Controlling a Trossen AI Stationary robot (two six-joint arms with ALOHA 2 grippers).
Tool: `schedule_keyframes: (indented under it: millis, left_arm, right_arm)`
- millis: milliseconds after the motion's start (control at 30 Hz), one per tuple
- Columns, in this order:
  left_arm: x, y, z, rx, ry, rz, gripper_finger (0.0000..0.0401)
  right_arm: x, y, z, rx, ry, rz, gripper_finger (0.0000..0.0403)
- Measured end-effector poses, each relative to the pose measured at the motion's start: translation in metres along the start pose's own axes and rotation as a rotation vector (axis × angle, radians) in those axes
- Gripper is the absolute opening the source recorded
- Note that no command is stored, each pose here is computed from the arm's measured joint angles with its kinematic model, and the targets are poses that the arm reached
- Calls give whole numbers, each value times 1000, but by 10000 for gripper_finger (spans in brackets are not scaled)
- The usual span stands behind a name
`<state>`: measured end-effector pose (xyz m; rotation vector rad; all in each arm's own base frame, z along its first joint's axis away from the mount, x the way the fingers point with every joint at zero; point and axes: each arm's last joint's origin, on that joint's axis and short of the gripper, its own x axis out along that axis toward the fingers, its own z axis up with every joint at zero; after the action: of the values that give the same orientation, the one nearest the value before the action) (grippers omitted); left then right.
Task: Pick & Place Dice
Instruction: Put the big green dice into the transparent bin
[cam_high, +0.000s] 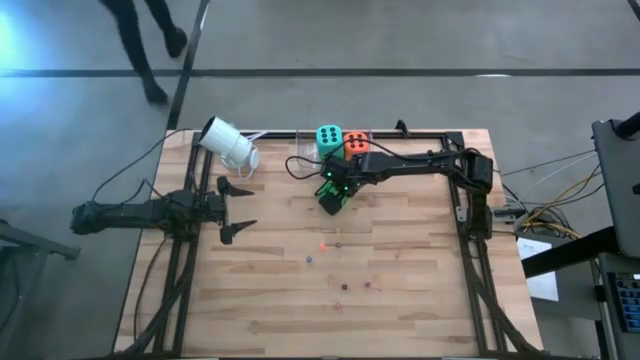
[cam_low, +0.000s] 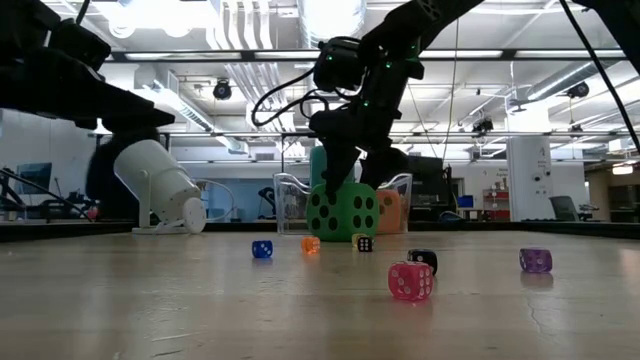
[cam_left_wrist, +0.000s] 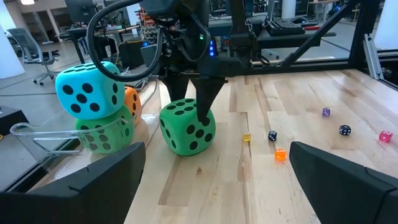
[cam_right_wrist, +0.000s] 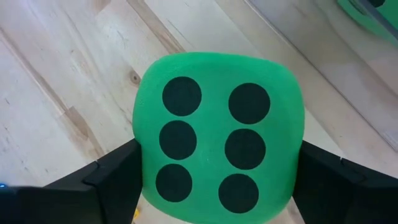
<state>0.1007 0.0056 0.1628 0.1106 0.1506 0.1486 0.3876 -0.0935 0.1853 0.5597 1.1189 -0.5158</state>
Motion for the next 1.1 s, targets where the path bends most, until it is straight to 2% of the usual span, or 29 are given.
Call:
schedule_keyframes:
  millis: [167,467,567,667,900,1100]
  left_arm:
    - [0,0,0,0,0,0,400]
    - [0,0,0,1,0,0,400]
    - [0,0,0,2,0,0,400]
    - [0,0,0,2,0,0,400]
    - [0,0,0,2,0,1,400]
    - [0,0,0,2,0,0,400]
  right_arm:
    - [0,0,0,-2,-1,-4,319]
    - [-1,-3,-4,-78,46,-27,324]
    - [-10,-4,-8,-103,65,-37,319]
    - [-25,-6,-13,-122,83,-55,317]
    - [-84,-12,-20,-176,23,-84,322]
    - [-132,-30,-18,-224,-100,-55,320]
